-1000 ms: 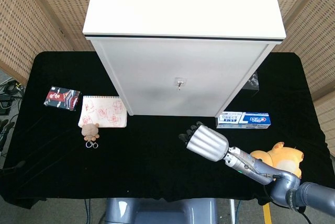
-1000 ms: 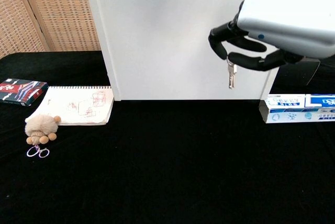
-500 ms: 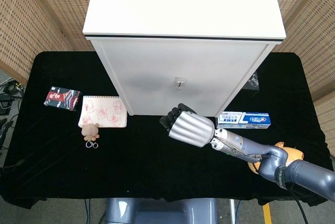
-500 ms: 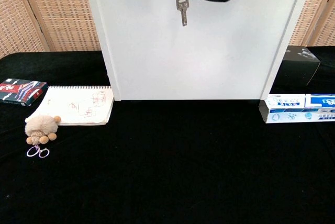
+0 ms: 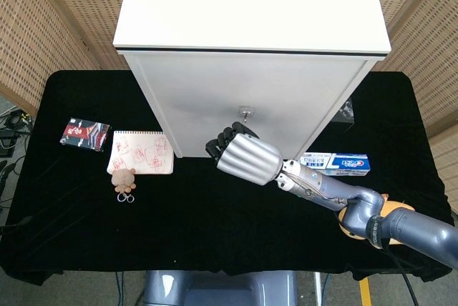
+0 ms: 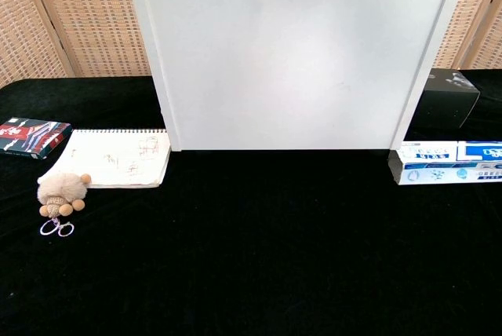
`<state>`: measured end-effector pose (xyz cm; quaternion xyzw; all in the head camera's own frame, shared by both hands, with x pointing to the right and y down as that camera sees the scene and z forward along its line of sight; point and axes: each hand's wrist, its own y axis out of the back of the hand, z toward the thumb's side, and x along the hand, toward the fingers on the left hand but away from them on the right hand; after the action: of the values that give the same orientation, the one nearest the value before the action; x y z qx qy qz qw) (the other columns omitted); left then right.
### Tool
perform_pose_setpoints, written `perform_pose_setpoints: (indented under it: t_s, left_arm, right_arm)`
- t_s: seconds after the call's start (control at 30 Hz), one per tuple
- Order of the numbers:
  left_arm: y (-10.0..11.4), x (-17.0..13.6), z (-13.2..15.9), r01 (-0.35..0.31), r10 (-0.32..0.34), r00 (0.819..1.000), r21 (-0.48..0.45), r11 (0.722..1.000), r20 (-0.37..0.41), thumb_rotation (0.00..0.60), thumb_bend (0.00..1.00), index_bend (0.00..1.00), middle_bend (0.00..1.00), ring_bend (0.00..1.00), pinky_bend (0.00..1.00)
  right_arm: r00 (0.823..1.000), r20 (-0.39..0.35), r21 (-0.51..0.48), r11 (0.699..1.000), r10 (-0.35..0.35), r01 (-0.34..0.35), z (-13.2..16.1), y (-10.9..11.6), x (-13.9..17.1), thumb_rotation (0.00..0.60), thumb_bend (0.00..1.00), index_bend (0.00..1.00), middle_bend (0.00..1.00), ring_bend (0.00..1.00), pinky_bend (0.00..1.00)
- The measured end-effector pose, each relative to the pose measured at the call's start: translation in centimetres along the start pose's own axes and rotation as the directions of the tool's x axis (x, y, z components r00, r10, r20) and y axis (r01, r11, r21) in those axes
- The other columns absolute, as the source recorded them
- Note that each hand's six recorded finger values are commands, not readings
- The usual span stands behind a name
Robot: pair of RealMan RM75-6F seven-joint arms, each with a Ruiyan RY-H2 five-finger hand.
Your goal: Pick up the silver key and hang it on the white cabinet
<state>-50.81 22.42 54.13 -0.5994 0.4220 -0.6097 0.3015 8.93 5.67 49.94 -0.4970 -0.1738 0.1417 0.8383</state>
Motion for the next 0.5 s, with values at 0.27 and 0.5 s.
perform_pose_setpoints:
  t_s: [0.27, 0.5]
  left_arm:
    - [0.0, 0.1, -0.1, -0.001, 0.001, 1.0, -0.002, 1.0, -0.003, 0.6, 0.0, 0.0, 0.0, 0.0, 0.0]
    - [0.1, 0.1, -0.2, -0.002, 0.001, 1.0, -0.004, 1.0, -0.008, 0.6, 0.0, 0.0, 0.0, 0.0, 0.0]
  right_arm:
    - [0.999, 0.026, 0.046, 0.998, 0.046, -0.047, -1.0, -1.2, -0.4, 0.6, 0.57, 0.74, 0.89, 0.88, 1.0]
    - [0.996, 0.057, 0.064, 0.995, 0.072, -0.076, -1.7, -2.0, -0.8, 0.6, 0.56, 0.74, 0.89, 0.88, 1.0]
